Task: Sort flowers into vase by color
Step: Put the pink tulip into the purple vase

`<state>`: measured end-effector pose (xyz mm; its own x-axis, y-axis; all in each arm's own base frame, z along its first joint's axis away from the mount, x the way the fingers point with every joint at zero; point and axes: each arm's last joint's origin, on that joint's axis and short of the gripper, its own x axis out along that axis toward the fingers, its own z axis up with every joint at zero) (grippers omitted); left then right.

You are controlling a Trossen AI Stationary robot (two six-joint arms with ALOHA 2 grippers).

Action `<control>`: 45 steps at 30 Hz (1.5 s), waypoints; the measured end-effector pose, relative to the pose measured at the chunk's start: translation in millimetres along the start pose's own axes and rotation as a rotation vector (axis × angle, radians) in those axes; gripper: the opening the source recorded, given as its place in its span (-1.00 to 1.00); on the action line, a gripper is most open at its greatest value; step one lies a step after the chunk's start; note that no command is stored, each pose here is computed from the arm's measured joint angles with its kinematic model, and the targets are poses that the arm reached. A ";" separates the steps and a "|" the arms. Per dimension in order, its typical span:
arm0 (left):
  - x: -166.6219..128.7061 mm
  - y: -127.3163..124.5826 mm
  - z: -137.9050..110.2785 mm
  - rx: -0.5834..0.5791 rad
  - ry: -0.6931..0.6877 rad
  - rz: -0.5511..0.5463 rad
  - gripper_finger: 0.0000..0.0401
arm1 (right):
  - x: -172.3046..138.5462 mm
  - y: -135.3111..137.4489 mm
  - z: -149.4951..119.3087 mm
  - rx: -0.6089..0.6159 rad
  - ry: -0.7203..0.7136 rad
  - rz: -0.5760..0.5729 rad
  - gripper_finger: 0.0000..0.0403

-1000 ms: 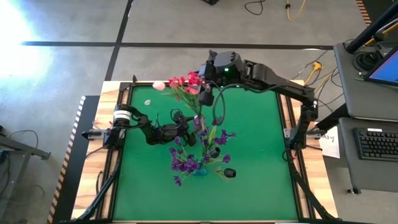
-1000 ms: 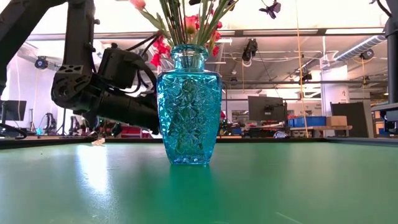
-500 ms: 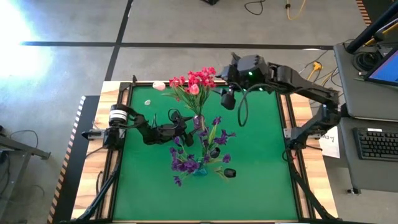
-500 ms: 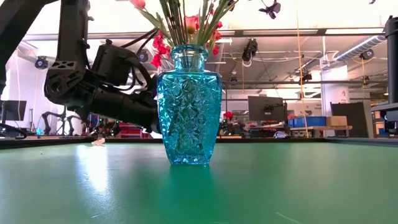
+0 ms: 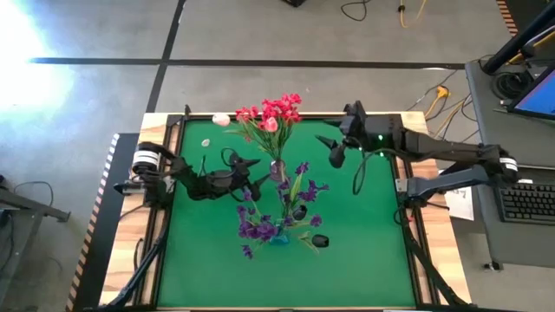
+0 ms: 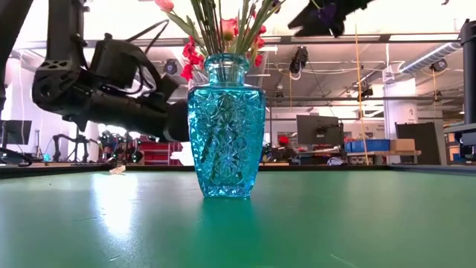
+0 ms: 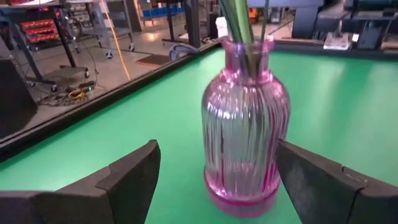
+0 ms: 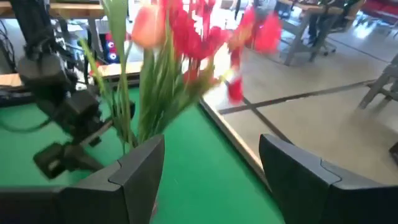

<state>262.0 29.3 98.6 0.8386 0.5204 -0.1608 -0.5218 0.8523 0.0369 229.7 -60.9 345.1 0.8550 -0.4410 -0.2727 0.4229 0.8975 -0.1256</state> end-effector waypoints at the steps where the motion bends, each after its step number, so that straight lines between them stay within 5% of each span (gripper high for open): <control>1: -1.7 0.9 0.7 -0.006 -0.002 0.000 0.49 | 0.0 0.5 -10.5 0.006 -0.008 -0.001 0.26; 17: 0.7 -0.5 0.8 -0.021 0.004 -0.001 0.49 | 28.3 18.7 -154.4 0.203 -0.146 0.088 0.28; 23: 1.5 -0.9 1.1 -0.044 0.006 -0.001 0.49 | 53.4 24.3 -172.3 0.232 -0.136 0.084 0.46; 31: 1.4 -0.8 0.5 -0.058 0.011 -0.001 0.49 | 100.1 42.3 -188.7 0.081 -0.117 0.178 0.65; 45: 1.6 -1.5 -0.8 -0.053 0.025 -0.031 0.50 | 149.5 58.6 -215.7 0.078 -0.145 0.221 0.64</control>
<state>263.9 28.8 97.5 0.8509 0.4914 -0.1855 -0.5035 0.8638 -0.0212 317.5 -72.5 91.3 0.9607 -0.2364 -0.1456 0.2385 0.9711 -0.0032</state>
